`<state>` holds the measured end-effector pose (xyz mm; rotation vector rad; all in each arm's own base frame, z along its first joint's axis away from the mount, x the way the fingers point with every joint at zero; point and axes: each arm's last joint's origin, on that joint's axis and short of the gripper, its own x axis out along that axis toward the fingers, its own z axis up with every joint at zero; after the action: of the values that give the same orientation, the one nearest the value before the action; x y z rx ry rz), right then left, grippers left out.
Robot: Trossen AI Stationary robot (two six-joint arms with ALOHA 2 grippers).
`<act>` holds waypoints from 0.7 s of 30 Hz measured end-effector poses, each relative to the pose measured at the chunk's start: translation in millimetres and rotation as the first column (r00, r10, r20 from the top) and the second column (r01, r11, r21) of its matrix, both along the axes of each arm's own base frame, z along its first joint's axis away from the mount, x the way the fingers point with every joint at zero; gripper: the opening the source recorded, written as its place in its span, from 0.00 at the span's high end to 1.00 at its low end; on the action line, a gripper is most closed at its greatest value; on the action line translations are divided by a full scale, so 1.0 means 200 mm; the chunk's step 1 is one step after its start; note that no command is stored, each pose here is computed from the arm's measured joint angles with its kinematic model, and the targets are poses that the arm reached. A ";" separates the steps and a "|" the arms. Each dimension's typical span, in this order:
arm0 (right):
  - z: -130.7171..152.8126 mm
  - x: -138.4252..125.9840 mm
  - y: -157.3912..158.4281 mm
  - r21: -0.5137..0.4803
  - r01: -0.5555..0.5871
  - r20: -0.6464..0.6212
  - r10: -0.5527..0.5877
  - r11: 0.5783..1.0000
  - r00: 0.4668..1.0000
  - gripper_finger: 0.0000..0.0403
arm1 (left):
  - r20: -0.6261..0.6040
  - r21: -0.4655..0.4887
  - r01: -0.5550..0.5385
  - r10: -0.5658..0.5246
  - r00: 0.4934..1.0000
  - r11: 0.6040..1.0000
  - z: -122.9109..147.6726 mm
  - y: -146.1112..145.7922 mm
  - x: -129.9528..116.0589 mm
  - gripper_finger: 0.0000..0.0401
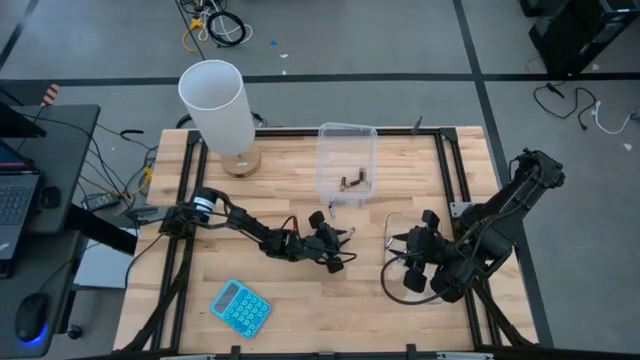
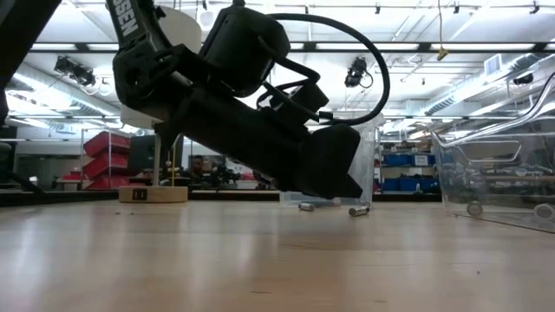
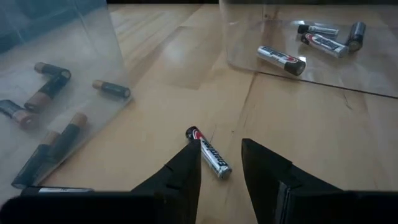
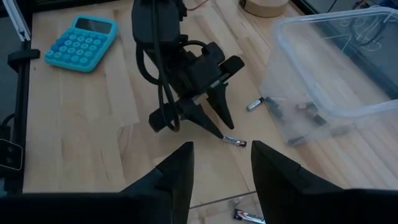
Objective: Sort batteries
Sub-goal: Put the silver battery into the bottom transparent bin
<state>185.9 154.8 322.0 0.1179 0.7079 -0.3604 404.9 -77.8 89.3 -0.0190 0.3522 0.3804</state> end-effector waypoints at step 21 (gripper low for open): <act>0.00 0.00 0.00 0.000 0.001 0.000 -0.001 1.000 1.000 0.64 | 0.008 -0.047 -0.067 0.068 0.998 0.997 -0.01 0.02 0.00 0.62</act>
<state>186.0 154.7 321.9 0.1187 0.7076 -0.3608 404.2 -73.7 87.6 -0.0786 0.3515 0.4387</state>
